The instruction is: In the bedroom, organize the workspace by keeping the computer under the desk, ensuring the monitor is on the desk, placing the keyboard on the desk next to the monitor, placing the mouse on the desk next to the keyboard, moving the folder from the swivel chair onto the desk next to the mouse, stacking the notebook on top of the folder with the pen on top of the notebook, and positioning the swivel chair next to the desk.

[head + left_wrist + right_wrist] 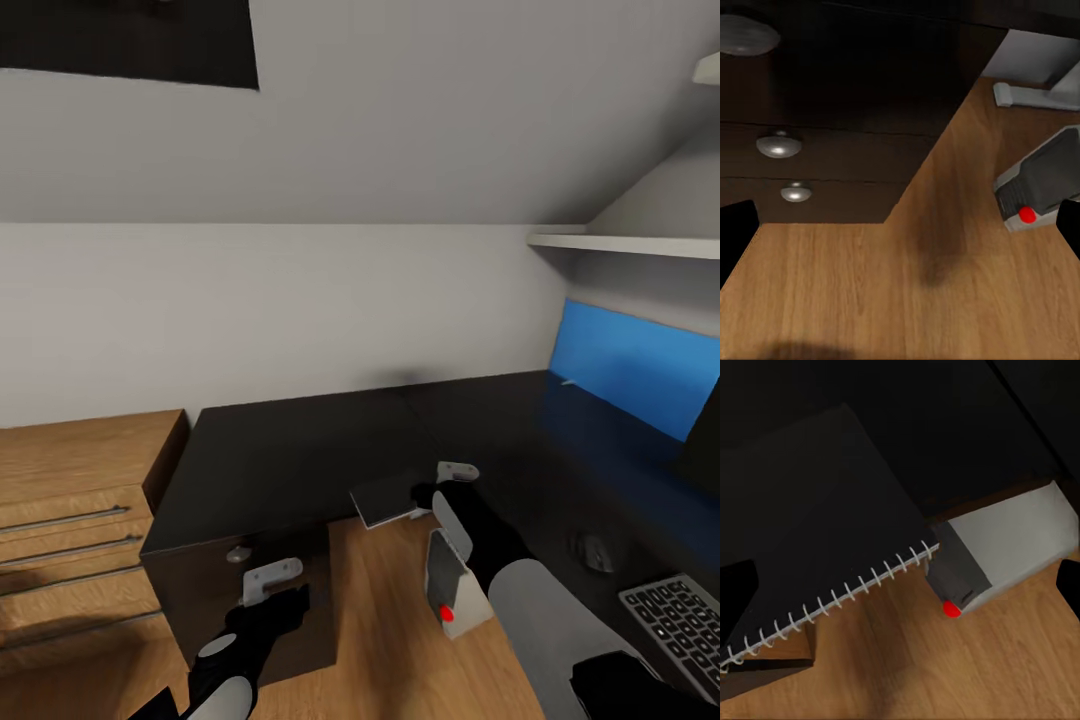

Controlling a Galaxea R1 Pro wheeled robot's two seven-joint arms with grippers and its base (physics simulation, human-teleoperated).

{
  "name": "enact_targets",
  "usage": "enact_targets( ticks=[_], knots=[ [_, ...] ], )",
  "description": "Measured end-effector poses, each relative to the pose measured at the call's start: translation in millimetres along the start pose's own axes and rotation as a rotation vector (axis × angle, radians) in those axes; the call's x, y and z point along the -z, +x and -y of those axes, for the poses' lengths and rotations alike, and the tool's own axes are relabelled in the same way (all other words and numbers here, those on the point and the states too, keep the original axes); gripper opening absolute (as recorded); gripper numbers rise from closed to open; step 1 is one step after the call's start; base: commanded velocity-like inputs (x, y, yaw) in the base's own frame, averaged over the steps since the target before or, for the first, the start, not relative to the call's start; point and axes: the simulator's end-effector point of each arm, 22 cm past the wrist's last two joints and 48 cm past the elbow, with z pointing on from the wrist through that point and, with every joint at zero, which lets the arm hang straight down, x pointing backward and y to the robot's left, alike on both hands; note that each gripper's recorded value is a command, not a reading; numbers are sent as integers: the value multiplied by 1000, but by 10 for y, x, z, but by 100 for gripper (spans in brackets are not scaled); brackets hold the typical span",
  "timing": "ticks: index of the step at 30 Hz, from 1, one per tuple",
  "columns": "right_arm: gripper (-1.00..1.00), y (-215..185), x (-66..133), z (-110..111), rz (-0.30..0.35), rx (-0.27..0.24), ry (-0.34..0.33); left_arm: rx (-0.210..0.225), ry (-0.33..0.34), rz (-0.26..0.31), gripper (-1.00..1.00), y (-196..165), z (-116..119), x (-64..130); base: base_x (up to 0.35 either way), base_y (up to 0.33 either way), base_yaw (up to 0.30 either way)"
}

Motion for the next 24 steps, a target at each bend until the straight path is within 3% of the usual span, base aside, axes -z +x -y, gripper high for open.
enact_targets(
  ticks=[24],
  knots=[
    [100, 67, -22, -122, -5, 36, -12, -1, -3, -8, 100, 30, -11, -25, 0, 0, 274]
  ],
)
